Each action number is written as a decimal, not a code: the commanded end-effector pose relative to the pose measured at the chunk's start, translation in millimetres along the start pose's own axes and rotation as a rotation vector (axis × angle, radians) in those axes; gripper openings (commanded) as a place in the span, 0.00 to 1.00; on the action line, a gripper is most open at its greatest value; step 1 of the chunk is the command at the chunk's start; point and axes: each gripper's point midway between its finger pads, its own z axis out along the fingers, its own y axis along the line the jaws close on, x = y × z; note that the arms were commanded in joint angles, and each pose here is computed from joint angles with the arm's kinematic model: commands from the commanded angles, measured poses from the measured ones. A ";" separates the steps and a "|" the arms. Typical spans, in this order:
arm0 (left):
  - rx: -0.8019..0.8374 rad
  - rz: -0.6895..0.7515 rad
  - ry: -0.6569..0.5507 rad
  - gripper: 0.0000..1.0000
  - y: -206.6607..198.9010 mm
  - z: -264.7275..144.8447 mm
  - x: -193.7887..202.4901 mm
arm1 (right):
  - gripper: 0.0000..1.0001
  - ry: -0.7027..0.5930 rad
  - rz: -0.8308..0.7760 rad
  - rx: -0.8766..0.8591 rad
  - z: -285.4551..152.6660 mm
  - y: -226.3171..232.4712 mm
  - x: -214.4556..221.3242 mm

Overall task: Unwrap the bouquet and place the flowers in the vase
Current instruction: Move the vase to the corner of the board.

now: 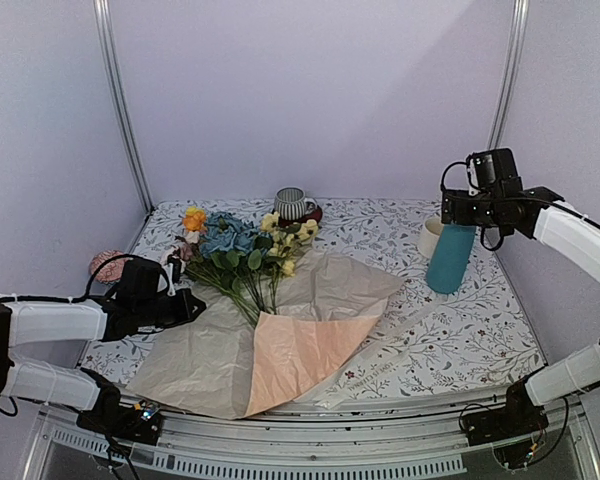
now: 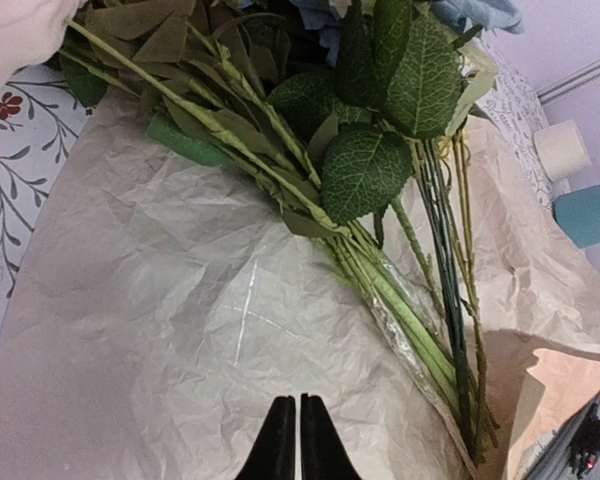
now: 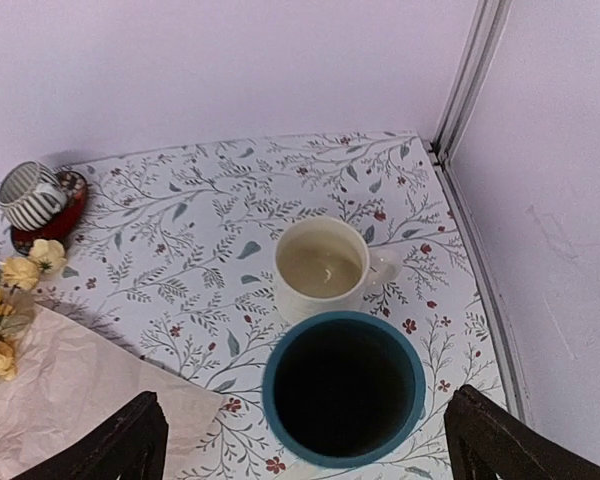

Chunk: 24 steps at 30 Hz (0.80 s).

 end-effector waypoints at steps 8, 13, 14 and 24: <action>0.105 0.090 -0.026 0.07 -38.7 -8.7 -7.0 | 0.92 -0.165 -0.043 -0.253 -115.2 66.1 -49.6; 0.136 0.106 -0.013 0.07 -48.2 -7.1 0.0 | 0.71 -0.125 -0.143 -0.607 -144.6 174.9 -22.1; 0.140 0.107 -0.006 0.07 -49.3 -6.0 2.3 | 0.66 -0.112 -0.160 -0.660 -144.5 194.1 -13.3; 0.151 0.099 0.099 0.06 -50.9 13.1 32.5 | 0.02 0.144 -0.184 -0.902 -72.0 309.7 105.0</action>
